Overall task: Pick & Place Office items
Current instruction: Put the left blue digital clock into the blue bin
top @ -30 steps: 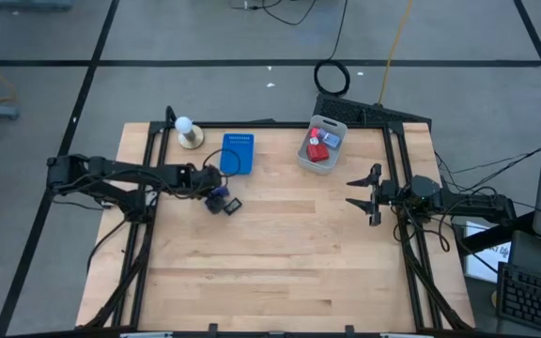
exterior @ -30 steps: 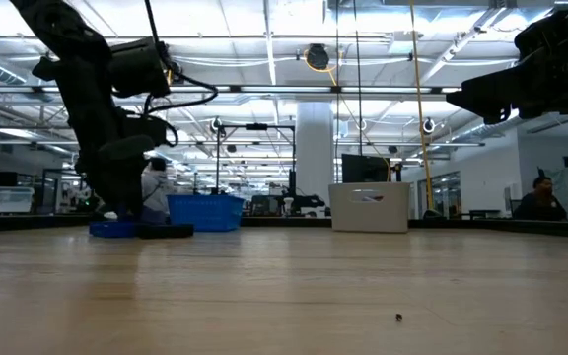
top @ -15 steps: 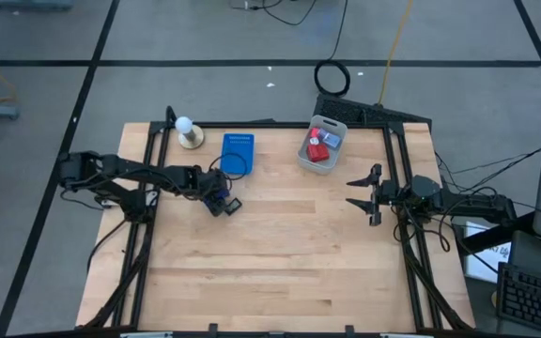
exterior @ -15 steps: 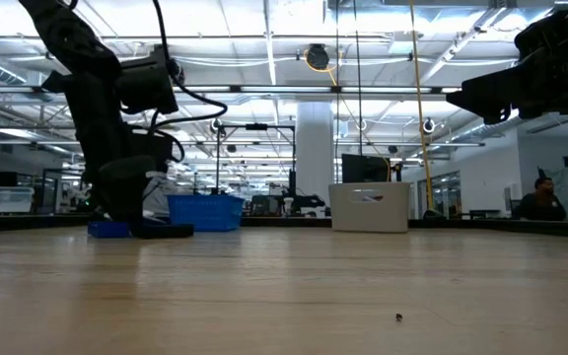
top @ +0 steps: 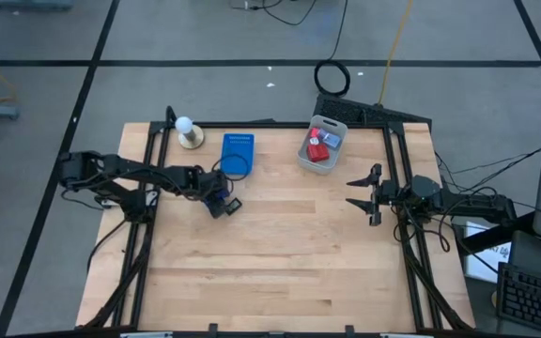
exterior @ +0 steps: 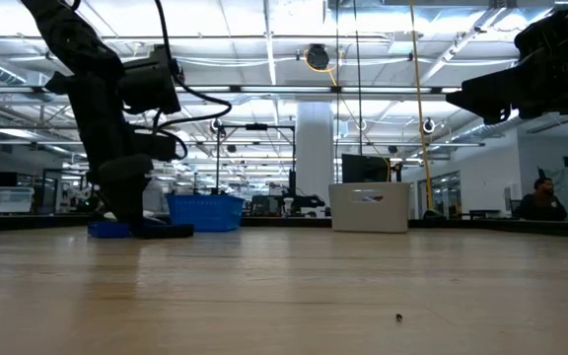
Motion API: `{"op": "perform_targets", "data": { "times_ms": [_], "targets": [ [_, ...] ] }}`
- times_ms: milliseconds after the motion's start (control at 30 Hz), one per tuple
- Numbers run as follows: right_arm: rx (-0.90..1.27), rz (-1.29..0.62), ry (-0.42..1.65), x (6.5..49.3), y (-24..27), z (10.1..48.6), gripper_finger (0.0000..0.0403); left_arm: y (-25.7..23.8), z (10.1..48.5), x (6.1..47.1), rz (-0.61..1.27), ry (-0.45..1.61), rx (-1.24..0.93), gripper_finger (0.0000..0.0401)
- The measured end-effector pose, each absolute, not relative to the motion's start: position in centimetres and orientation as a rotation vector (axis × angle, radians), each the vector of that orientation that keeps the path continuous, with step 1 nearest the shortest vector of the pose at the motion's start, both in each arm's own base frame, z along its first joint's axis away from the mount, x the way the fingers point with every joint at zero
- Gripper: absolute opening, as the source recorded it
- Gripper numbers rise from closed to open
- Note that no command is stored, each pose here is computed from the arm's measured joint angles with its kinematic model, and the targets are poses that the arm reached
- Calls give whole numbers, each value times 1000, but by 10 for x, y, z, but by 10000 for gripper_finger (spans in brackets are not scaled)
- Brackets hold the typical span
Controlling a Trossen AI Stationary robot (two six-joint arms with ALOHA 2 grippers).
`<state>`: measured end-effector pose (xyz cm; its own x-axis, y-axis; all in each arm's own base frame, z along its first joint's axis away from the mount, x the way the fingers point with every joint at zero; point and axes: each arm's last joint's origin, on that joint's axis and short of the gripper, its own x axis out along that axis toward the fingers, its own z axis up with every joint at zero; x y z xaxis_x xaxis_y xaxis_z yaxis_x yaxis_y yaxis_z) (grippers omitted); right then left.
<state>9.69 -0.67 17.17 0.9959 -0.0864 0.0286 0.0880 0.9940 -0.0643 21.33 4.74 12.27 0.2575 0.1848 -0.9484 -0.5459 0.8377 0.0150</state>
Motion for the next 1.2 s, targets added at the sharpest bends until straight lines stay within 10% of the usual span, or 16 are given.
{"op": "perform_targets", "data": {
  "times_ms": [267, 1200],
  "targets": [
    [-66, -87, -26, 97, -7, 172, 222, 47, 122, 214, 467, 1215, -352, 153],
    [-66, -87, -26, 97, -7, 172, 222, 41, 174, 203, 556, 915, -293, 159]
  ]
}}
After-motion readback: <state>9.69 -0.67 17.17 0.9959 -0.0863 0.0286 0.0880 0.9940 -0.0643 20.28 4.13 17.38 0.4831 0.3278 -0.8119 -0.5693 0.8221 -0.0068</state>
